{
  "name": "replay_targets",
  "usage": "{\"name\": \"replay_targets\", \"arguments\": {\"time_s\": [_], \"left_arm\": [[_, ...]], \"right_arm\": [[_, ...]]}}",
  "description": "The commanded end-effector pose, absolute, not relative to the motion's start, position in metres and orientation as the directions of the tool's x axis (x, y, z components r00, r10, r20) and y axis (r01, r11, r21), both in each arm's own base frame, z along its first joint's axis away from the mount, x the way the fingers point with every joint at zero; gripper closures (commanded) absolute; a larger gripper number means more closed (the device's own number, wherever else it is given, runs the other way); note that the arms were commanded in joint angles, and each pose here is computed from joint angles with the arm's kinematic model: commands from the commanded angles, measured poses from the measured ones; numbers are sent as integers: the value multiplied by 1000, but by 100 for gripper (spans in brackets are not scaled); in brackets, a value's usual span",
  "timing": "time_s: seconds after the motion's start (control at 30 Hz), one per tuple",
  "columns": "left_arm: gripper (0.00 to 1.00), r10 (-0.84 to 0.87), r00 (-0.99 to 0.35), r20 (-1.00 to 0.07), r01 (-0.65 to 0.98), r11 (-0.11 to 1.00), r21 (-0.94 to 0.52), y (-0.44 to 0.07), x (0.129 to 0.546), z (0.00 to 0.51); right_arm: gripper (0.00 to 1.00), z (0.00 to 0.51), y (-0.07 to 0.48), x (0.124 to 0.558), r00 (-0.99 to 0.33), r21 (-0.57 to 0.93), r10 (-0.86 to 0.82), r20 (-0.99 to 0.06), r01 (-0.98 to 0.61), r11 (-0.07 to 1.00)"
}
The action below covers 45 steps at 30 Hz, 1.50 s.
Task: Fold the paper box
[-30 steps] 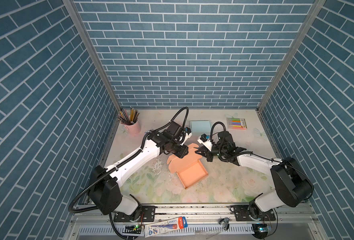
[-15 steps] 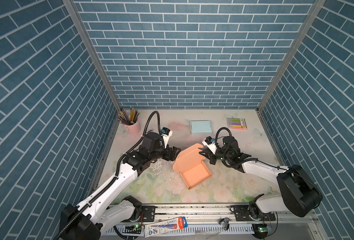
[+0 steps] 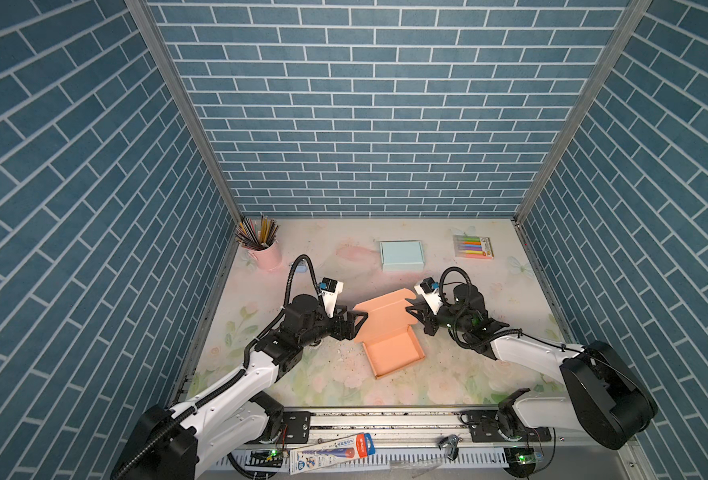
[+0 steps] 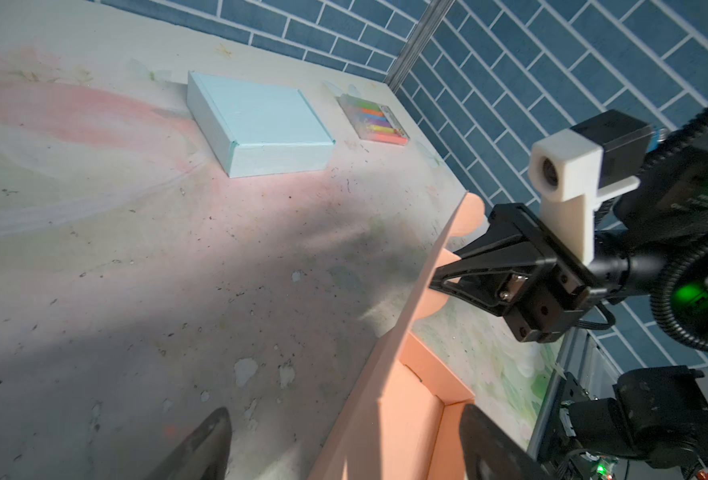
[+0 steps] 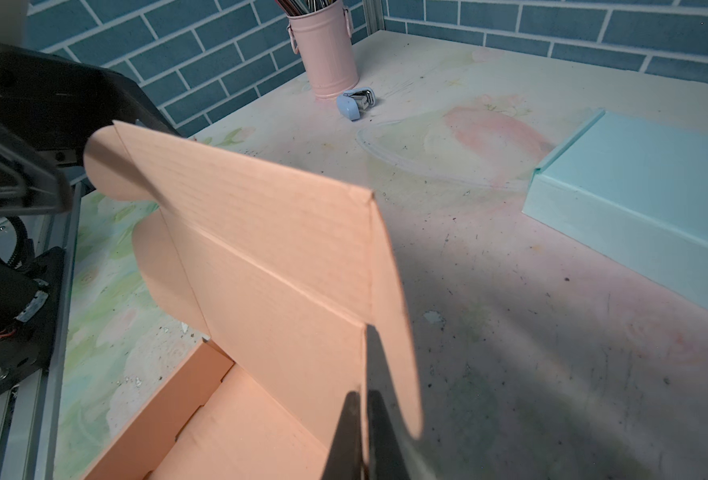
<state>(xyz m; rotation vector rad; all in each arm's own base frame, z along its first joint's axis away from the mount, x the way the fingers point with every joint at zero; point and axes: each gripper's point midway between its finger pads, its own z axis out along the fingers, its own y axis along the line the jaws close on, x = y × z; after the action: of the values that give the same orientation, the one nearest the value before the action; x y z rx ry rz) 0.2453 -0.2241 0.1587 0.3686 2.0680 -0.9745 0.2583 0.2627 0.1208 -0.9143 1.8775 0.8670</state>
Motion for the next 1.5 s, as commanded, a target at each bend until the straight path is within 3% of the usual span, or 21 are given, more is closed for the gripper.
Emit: {"name": "replay_targets", "arguments": {"time_s": [0.0,0.4,1.03,1.27,1.47], "left_arm": [[14,-107,-596,-795,579,629,-519,-235,245,168],[38,-27,-637,-770,557,675,-484,-240,241,140],[84,51,-639,-767,548,729,-409,-237,245,127],[95,57,-639,-768,549,732,-403,-237,244,128],[97,77,-636,-768,559,732,-390,-239,245,129]], "right_arm": [[100,129,259,261,-365,214,-211,-907,-829,517],[100,134,240,262,-353,177,-184,-917,-776,605],[100,132,238,263,-358,166,-202,-912,-771,615],[96,134,240,264,-349,151,-214,-912,-773,616],[88,141,237,263,-332,135,-209,-920,-768,626]]}}
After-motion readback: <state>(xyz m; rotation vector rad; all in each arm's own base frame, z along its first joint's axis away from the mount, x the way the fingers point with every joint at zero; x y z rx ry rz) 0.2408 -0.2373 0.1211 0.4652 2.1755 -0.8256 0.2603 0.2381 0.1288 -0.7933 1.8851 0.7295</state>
